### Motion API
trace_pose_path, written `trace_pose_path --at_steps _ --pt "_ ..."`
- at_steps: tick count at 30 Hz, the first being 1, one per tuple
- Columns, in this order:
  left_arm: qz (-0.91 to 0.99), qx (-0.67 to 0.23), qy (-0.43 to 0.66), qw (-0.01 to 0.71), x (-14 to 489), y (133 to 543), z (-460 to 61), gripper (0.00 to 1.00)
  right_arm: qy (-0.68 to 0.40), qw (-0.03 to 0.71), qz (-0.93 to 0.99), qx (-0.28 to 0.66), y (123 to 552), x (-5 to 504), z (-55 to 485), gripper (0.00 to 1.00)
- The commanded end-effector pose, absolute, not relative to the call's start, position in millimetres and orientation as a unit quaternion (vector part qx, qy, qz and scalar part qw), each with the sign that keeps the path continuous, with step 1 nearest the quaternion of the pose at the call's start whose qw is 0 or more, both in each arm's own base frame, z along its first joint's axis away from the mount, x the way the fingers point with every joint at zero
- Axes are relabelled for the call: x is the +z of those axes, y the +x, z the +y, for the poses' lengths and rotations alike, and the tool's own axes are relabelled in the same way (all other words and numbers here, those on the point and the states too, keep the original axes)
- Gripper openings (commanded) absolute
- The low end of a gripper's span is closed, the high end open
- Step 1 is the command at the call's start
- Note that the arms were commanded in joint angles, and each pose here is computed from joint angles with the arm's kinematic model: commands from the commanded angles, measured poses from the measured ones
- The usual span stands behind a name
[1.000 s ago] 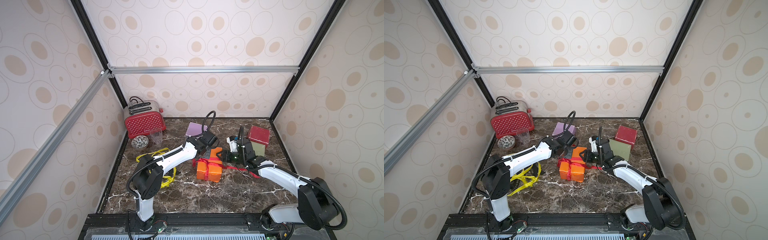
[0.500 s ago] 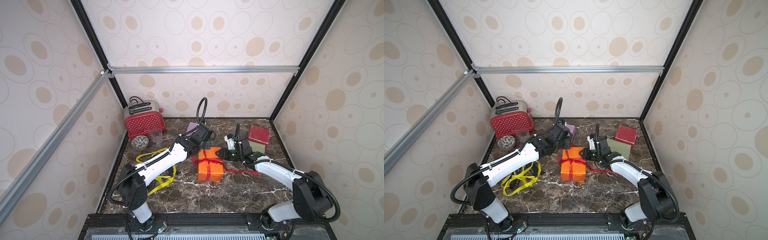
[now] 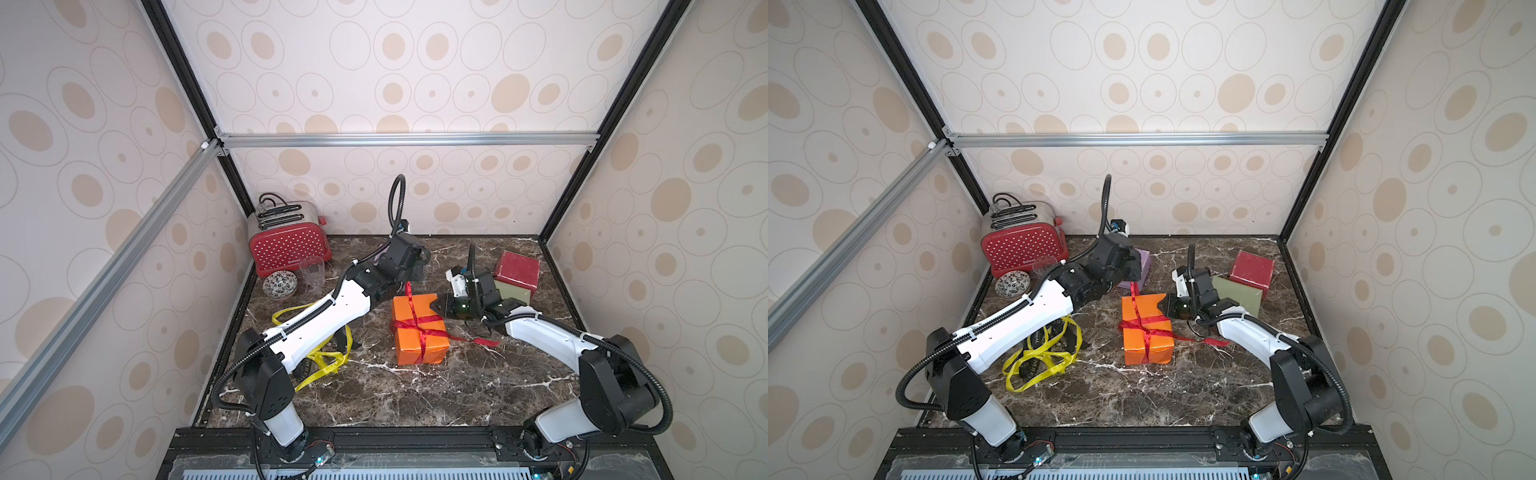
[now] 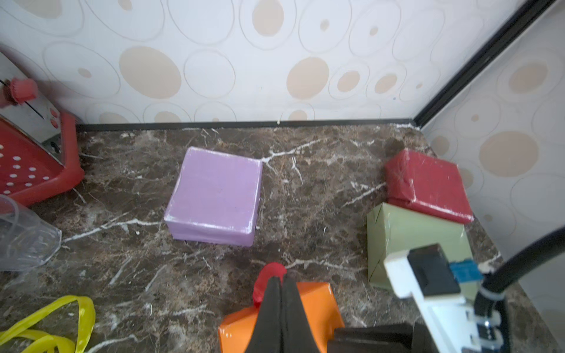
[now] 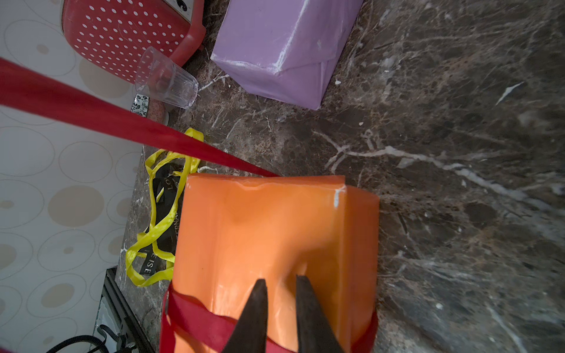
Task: Untie the ribbon bows on the gift boxes
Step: Untie the ribbon from the gift box.
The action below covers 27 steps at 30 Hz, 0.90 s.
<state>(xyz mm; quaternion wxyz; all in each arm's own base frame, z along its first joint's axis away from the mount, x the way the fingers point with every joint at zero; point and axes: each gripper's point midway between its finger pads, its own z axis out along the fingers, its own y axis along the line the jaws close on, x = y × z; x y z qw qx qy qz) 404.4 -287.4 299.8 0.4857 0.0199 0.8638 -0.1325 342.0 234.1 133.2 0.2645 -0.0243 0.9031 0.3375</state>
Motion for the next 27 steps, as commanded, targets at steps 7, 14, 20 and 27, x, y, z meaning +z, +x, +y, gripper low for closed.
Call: trace_pose_path --at_steps 7,14,20,27 --pt "0.861 -0.148 -0.100 0.476 312.5 469.2 -237.1 0.06 -0.021 0.221 0.921 0.319 331.2 110.7 232.0 0.20" --pt "0.878 -0.144 -0.151 0.430 285.5 502.8 -195.5 0.13 -0.021 0.220 0.922 0.319 331.0 110.0 232.3 0.20" --pt "0.886 -0.142 -0.191 0.399 259.0 517.2 -161.7 0.25 -0.023 0.221 0.922 0.318 331.4 110.6 233.1 0.20" --pt "0.900 -0.187 -0.156 0.362 238.3 486.1 -197.2 0.59 -0.025 0.221 0.921 0.319 331.2 110.5 233.9 0.21"
